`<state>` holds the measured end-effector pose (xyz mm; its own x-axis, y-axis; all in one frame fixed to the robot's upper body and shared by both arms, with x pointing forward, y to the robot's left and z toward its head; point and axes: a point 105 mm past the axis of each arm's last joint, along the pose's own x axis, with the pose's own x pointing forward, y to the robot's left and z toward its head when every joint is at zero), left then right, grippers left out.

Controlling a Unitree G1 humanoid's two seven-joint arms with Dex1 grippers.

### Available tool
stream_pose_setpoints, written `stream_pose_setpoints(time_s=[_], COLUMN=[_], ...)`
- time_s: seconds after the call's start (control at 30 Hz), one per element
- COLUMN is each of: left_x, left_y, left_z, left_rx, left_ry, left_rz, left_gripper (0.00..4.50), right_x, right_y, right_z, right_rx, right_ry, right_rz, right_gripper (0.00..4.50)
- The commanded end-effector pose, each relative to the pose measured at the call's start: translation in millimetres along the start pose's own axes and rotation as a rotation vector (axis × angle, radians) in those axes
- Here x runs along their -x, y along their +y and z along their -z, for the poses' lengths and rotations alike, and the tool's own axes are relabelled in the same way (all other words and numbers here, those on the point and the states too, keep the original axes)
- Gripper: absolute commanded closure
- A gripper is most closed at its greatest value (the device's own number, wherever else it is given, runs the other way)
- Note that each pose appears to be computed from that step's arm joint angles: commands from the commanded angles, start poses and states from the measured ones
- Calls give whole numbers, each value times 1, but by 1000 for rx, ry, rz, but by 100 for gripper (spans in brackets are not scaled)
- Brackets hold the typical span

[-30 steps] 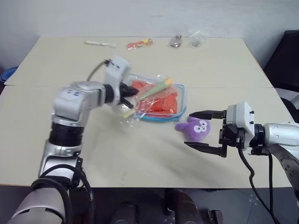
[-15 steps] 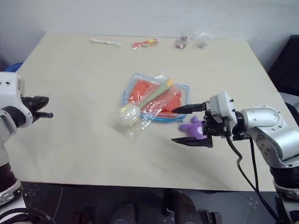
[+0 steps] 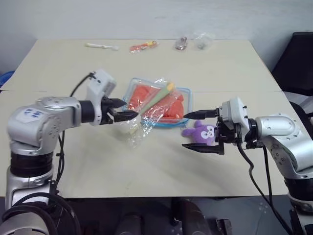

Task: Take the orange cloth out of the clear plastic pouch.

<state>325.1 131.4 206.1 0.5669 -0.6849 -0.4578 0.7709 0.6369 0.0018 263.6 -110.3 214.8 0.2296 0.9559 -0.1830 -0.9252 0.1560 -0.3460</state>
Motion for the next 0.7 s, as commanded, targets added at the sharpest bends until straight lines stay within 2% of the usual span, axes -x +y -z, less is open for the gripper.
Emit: stream_pose_setpoints(time_s=[0.03, 0.17, 0.43, 0.57, 0.7], left_x=[-12, -28, -42, -37, -26], left_y=[2, 10, 5, 1, 0], left_z=[14, 33, 31, 26, 24], left_rx=[-26, -129, -110, -74, -69], left_ry=[64, 154, 122, 85, 73], left_rz=[-28, -112, -105, -87, -94], left_gripper=[91, 91, 91, 179, 307], right_x=[6, 9, 8, 7, 3], right_y=[3, 2, 1, 0, -1], right_z=[-14, -17, -19, -19, -20], right_rx=[45, 44, 45, 49, 55], right_ry=[-13, -10, -10, -12, -16], right_rz=[36, 62, 74, 70, 53], right_gripper=[0, 0, 0, 0, 0])
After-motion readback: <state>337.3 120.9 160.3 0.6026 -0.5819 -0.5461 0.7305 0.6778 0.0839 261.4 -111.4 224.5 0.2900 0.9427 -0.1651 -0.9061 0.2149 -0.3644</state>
